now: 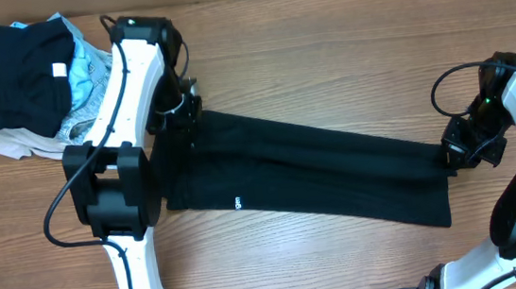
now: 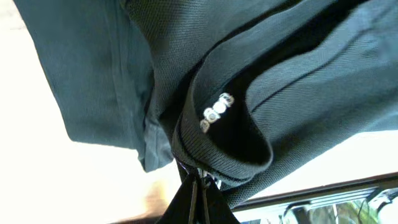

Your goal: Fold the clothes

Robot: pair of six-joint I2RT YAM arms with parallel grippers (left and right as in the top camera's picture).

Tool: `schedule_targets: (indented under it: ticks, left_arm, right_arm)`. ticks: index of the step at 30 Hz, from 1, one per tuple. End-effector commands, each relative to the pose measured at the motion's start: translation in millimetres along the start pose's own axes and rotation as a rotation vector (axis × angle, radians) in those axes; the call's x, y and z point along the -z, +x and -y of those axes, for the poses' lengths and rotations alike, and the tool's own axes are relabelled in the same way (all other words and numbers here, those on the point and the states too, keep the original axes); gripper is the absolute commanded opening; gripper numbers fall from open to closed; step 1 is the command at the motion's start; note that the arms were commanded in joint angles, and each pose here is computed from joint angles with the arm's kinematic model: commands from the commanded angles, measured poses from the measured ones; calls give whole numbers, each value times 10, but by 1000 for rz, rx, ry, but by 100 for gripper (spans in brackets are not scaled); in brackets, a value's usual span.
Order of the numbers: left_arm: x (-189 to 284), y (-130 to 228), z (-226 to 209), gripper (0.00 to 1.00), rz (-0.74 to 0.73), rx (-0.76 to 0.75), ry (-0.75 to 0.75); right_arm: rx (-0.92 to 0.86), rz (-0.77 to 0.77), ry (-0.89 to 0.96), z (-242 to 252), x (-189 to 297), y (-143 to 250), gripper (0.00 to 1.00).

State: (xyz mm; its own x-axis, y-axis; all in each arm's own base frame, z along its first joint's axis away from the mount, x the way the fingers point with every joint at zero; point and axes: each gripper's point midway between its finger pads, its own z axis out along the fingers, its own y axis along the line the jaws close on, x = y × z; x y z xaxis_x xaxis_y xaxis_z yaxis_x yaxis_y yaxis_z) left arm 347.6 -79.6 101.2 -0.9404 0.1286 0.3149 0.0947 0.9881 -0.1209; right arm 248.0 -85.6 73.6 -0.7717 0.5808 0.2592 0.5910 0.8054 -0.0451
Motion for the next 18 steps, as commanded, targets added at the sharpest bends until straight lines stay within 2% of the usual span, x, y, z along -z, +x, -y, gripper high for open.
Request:
schedule_targets:
  ticks: [1,2,3,7,13,15,18]
  left_arm:
    - [-31,51,-54,4,-18,6,-45]
    - [-31,52,-54,4,-18,6,-45]
    - [-31,51,-54,5,-18,6,-45]
    - [-31,52,-54,14,-18,2,-45]
    - [-30,52,-51,30,-18,1,-43]
    - [-30,52,-53,34,-18,-6,-43]
    - [-27,51,-63,34,-17,-3,-43]
  right_arm:
    - [-16,-6,32,54,-96,30,11]
    - [-18,-5,31,53,-126,27,36]
    - [-21,-2,30,51,-155,21,47]
    - [-33,35,9,27,-209,-74,52]
    - [-115,72,-213,-84,-158,-290,72]
    - [-112,67,-269,-69,-142,-305,74]
    - [-144,19,-335,-40,-229,-217,73]
